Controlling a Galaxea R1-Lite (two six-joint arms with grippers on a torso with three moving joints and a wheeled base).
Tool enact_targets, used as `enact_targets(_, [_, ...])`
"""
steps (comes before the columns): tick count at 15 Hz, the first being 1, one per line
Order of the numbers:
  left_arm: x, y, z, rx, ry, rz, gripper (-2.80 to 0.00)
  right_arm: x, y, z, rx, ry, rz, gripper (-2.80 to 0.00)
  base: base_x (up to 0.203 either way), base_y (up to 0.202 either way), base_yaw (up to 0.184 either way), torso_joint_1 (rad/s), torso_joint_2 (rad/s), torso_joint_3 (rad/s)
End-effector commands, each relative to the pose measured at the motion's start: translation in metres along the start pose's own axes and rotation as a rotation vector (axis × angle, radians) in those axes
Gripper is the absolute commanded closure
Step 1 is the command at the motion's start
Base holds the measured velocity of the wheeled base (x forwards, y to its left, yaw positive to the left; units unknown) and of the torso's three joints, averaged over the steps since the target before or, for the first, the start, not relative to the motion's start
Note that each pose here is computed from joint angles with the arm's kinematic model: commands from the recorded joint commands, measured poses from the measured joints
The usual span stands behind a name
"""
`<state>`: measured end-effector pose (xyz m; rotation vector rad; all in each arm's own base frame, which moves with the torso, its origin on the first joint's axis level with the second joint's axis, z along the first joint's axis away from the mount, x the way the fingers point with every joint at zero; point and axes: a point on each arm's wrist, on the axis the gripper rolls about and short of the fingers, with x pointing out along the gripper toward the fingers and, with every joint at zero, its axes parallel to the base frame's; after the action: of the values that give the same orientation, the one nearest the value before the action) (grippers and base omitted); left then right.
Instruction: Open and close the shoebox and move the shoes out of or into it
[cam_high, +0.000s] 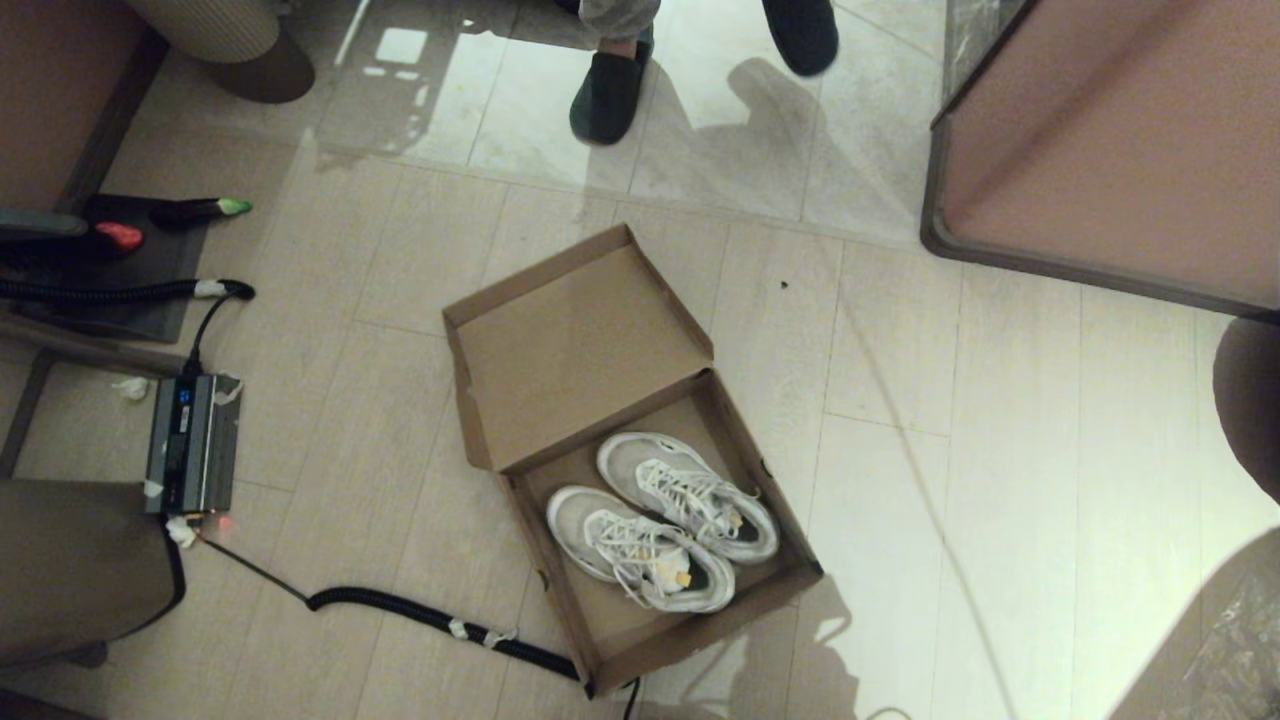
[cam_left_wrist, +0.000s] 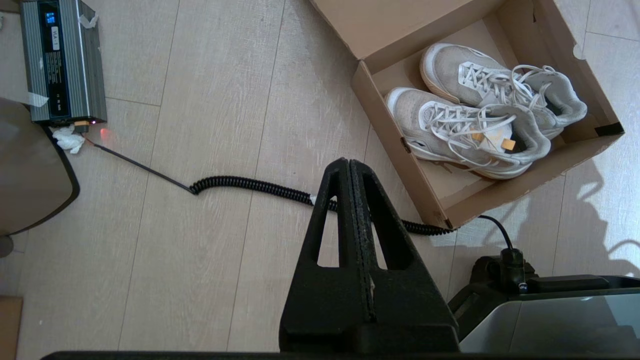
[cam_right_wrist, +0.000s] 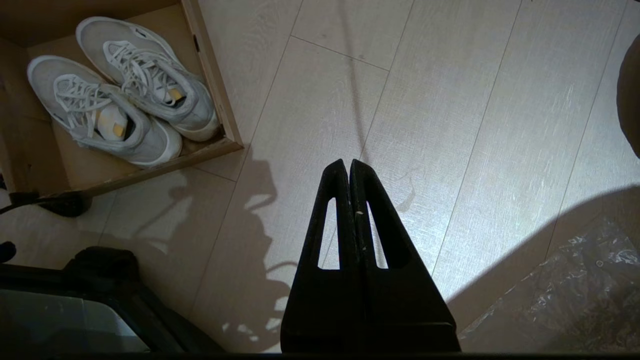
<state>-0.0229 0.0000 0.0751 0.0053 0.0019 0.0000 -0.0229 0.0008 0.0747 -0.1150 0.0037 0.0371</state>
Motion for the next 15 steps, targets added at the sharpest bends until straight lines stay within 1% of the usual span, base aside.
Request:
enact_targets(1, [0.0, 0.0, 0.0, 0.001, 0.0, 0.0, 0.0, 0.0001, 0.0, 0.0, -0.003, 0.002, 0.0, 0.0, 0.0, 0.0, 0.0, 0.0, 0.0, 0.0])
enact_targets(15, [0.0, 0.0, 0.0, -0.005, 0.0, 0.0, 0.0, 0.0001, 0.0, 0.0001, 0.002, 0.0, 0.002, 0.0, 0.0, 0.0, 0.0, 0.0, 0.0, 0.0])
